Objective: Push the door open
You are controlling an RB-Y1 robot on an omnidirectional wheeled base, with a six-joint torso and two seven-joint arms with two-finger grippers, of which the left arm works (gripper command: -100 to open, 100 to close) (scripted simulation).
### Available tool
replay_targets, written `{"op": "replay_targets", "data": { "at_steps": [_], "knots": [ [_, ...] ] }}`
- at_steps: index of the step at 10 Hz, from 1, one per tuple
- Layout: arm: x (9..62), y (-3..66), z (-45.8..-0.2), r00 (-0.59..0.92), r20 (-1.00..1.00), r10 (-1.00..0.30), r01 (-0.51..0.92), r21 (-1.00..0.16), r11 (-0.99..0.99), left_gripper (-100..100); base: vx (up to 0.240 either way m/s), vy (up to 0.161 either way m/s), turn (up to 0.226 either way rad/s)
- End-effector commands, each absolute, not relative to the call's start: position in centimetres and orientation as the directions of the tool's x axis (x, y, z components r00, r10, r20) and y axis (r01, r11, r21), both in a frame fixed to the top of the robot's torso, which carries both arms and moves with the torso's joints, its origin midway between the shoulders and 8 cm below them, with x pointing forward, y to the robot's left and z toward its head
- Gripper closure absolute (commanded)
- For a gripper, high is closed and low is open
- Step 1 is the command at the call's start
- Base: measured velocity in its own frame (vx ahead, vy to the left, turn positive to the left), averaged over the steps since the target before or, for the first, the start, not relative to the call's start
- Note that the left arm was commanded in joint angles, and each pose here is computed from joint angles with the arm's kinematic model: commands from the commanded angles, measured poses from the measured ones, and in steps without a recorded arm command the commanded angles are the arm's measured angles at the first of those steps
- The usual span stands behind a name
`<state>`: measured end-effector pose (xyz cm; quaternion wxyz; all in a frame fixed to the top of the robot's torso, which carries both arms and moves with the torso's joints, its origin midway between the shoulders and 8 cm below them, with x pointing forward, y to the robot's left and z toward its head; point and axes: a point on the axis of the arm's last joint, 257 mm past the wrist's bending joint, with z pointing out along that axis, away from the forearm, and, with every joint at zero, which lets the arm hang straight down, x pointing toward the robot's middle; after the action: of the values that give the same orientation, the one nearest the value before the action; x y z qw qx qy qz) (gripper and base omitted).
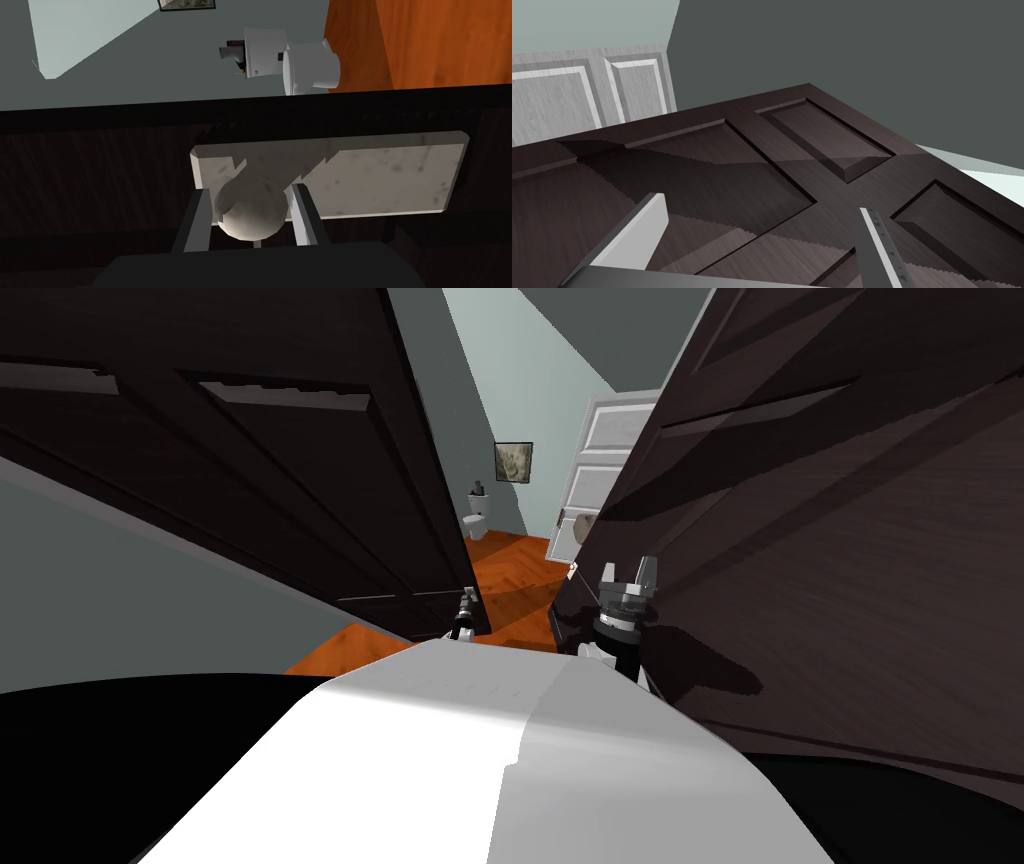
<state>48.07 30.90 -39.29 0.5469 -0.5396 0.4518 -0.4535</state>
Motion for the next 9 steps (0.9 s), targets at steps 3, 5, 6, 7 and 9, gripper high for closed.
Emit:
{"op": "replay_targets", "data": {
  "at_steps": [3,5,6,7,9],
  "knots": [
    [47.7,32.3,-39.3,0.217,-0.007,-0.976,0.008,-1.000,0.009,100,0.036,0.000,-0.018],
    [47.4,33.3,-39.2,0.242,-0.008,-0.970,0.010,-1.000,0.011,100,0.164,-0.010,-0.034],
    [47.4,33.3,-39.2,0.242,-0.008,-0.970,0.010,-1.000,0.011,100,0.085,0.027,-0.014],
    [47.4,33.3,-39.2,0.242,-0.008,-0.970,0.010,-1.000,0.011,100,0.039,0.028,-0.010],
    [46.7,35.8,-39.0,0.305,-0.011,-0.952,0.013,-1.000,0.016,100,0.151,0.014,-0.073]
  ]
}}
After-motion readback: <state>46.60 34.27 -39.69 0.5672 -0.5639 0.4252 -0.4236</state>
